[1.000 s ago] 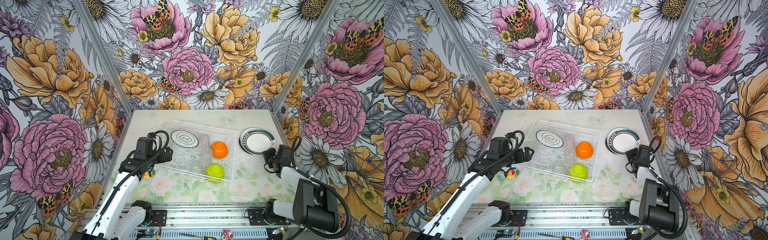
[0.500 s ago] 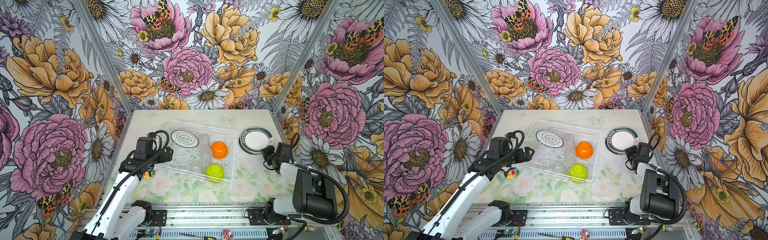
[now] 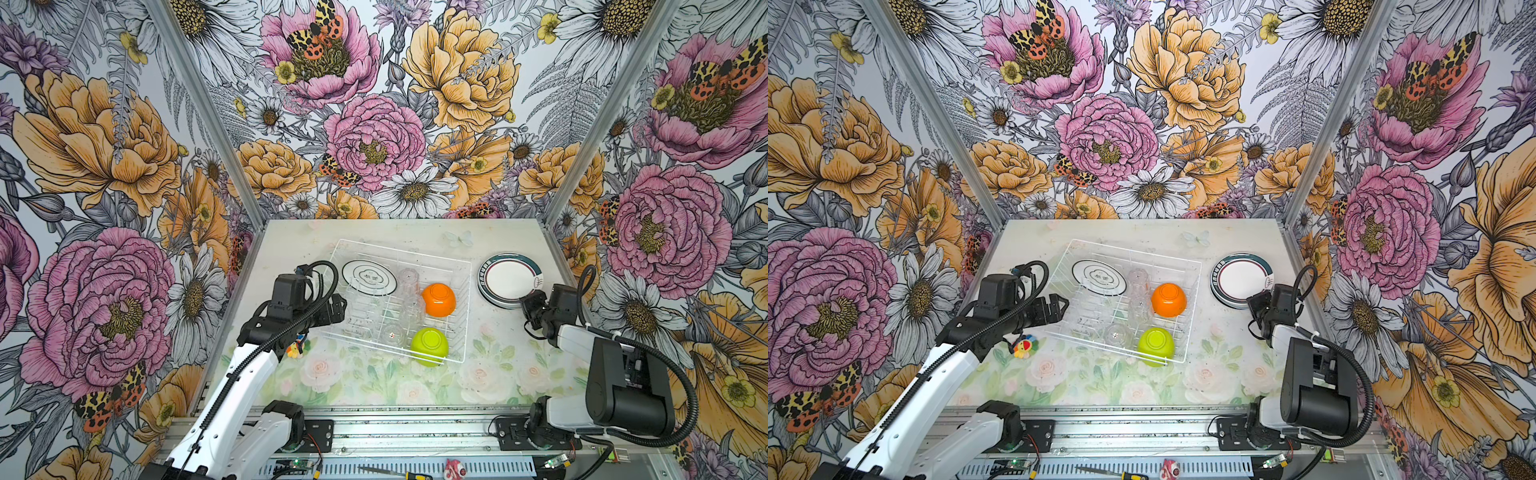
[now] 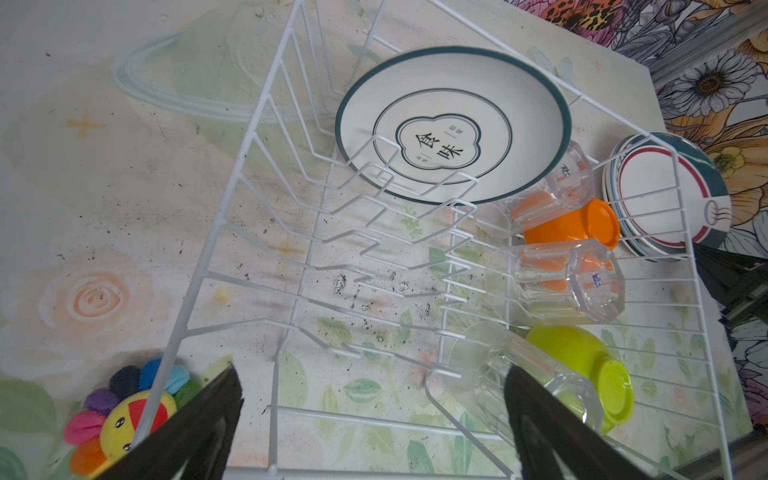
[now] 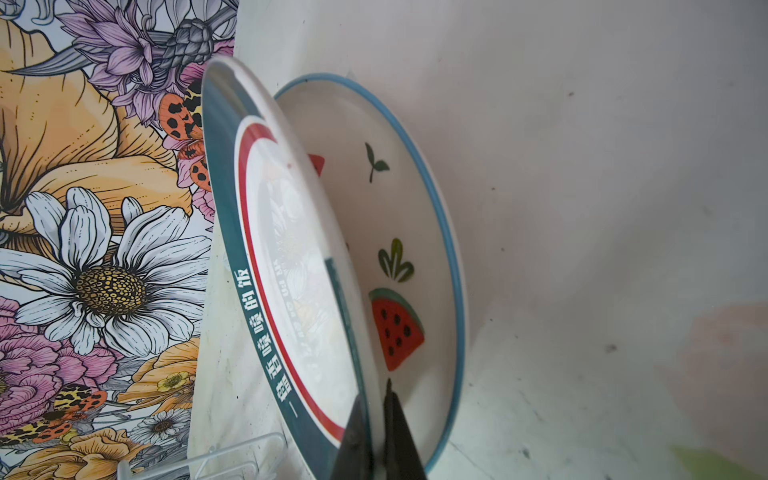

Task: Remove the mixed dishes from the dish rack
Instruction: 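Open the right gripper to release the plate onto the stack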

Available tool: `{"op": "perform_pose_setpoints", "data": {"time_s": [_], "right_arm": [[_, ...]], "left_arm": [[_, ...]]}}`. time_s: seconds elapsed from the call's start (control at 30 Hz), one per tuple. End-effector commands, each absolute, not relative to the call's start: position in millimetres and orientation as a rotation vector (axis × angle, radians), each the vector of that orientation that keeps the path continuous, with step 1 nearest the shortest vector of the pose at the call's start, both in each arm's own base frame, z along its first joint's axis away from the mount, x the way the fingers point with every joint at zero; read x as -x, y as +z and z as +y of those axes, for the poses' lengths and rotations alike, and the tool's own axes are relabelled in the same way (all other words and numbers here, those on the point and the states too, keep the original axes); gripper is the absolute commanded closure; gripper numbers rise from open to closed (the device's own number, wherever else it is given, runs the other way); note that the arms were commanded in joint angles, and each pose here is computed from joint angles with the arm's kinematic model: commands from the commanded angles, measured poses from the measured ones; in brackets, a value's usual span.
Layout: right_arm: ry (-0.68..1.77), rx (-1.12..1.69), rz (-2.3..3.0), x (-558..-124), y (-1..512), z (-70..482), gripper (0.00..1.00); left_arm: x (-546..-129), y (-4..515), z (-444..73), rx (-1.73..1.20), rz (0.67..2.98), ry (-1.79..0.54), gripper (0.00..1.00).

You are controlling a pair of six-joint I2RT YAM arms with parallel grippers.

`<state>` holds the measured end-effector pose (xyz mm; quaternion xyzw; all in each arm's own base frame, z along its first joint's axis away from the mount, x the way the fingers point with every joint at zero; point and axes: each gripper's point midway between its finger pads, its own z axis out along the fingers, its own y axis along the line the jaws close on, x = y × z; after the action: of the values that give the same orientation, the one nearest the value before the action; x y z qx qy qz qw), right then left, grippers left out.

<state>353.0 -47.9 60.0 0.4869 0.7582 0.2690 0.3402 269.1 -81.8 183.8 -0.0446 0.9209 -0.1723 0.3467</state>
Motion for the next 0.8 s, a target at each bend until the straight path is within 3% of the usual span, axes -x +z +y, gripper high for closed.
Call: {"op": "perform_pose_setpoints", "data": {"time_s": [0.0,0.2,0.53,0.77], "right_arm": [[0.718,-1.248,2.011,-345.9,58.6,-37.8,0.87],[0.711,-1.230,1.977,-345.0,76.6,-40.2,0.56],[0.728,-1.184,1.929,-339.4,103.5,-37.2,0.46],[0.771,-0.640,1.962,-356.5,192.0,41.4,0.41]], "left_arm": [[-269.9,187.3,-82.2,0.097,2.361,-0.463,0.01],[-269.7,189.3,-81.5,0.099,2.352,-0.460,0.01],[-269.0,191.6,-82.5,0.092,2.344,-0.467,0.01],[-270.1,194.8,-82.0,0.098,2.332,-0.475,0.01]]}}
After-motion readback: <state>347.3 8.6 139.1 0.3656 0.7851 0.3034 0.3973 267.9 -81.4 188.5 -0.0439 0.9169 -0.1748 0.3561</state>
